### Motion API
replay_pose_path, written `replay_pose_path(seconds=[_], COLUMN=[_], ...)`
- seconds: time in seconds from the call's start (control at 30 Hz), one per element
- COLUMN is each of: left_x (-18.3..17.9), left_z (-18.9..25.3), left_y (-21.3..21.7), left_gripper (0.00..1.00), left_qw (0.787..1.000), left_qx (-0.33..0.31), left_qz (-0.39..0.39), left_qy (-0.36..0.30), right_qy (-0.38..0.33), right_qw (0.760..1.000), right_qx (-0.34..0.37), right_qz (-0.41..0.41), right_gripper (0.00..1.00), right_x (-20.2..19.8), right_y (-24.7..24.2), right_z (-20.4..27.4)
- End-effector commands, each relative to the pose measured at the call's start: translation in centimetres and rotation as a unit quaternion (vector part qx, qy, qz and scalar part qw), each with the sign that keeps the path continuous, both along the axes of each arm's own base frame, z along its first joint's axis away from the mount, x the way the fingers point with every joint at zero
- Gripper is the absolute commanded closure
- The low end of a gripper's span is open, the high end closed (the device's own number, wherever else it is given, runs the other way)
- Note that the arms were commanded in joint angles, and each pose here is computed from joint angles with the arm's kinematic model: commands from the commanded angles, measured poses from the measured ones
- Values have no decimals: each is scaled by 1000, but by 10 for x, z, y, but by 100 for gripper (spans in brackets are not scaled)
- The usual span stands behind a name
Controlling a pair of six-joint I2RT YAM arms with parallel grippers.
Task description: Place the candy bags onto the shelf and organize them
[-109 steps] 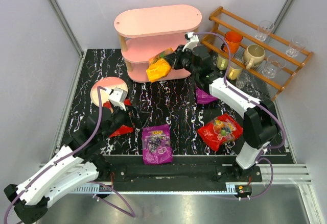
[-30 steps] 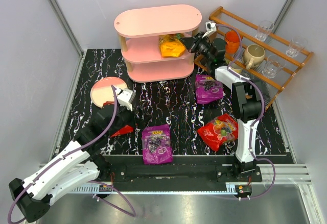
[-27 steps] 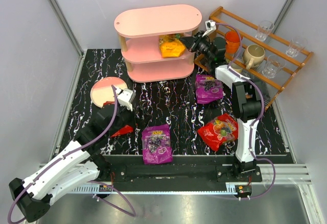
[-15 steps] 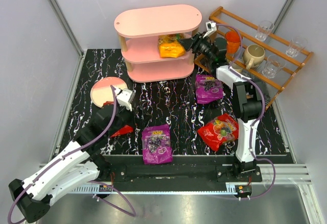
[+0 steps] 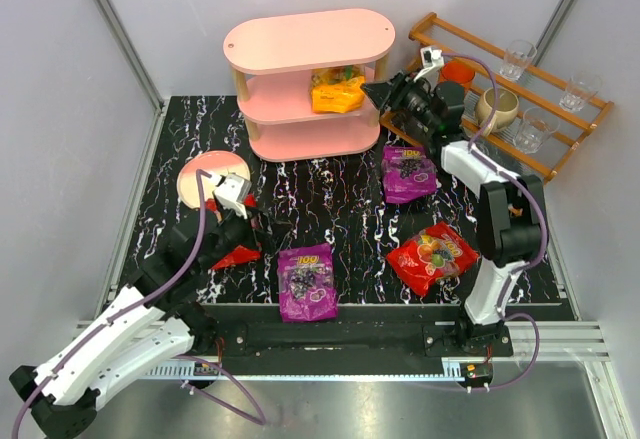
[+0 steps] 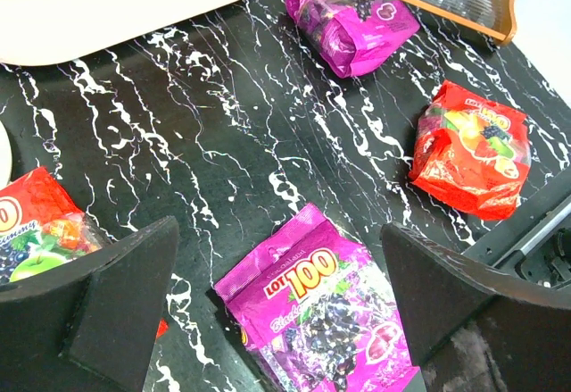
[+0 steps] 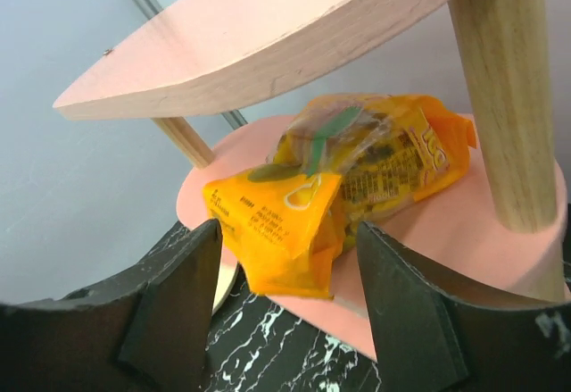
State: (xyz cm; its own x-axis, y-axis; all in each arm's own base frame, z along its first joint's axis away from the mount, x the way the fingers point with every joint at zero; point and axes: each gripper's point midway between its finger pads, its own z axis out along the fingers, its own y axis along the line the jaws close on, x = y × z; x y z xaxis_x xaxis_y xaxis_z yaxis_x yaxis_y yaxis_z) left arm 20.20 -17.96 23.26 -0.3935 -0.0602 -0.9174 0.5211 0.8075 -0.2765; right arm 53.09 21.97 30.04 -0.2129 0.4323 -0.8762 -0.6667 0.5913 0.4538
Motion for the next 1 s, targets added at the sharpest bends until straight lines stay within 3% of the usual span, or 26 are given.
replay_pose_path(seconds=[0.0,0.17,0.3,0.4,0.53,0.63,0.8,0.97], left_x=[-3,-9,-14,-16,-18,-18,-19,-22], left_z=[28,25,21,22,21,21,21,19], left_y=[5,7,5,5,2,1,2,5], left_gripper=[1,1,1,1,1,1,1,1], left_qw=[999,999,999,998,998,998,998,998], left_qx=[-32,-41,-50,-57,-58,-57,-57,-57], left_qz=[9,9,4,1,-5,-9,-9,-8], left_qy=[-20,-8,3,6,10,11,11,13], right_qy=[2,127,236,242,267,298,282,304], right_qw=[999,973,925,902,888,883,897,892], right_qx=[-3,7,-31,-69,-114,-106,-90,-92], right_qz=[-53,-193,-296,-351,-357,-346,-330,-321], right_gripper=[29,26,15,7,2,2,2,2], right_x=[-28,-63,-104,-126,-128,-124,-114,-106], right_y=[-23,-75,-118,-146,-159,-168,-170,-172], right_z=[23,-22,-87,-110,-138,-160,-167,-189])
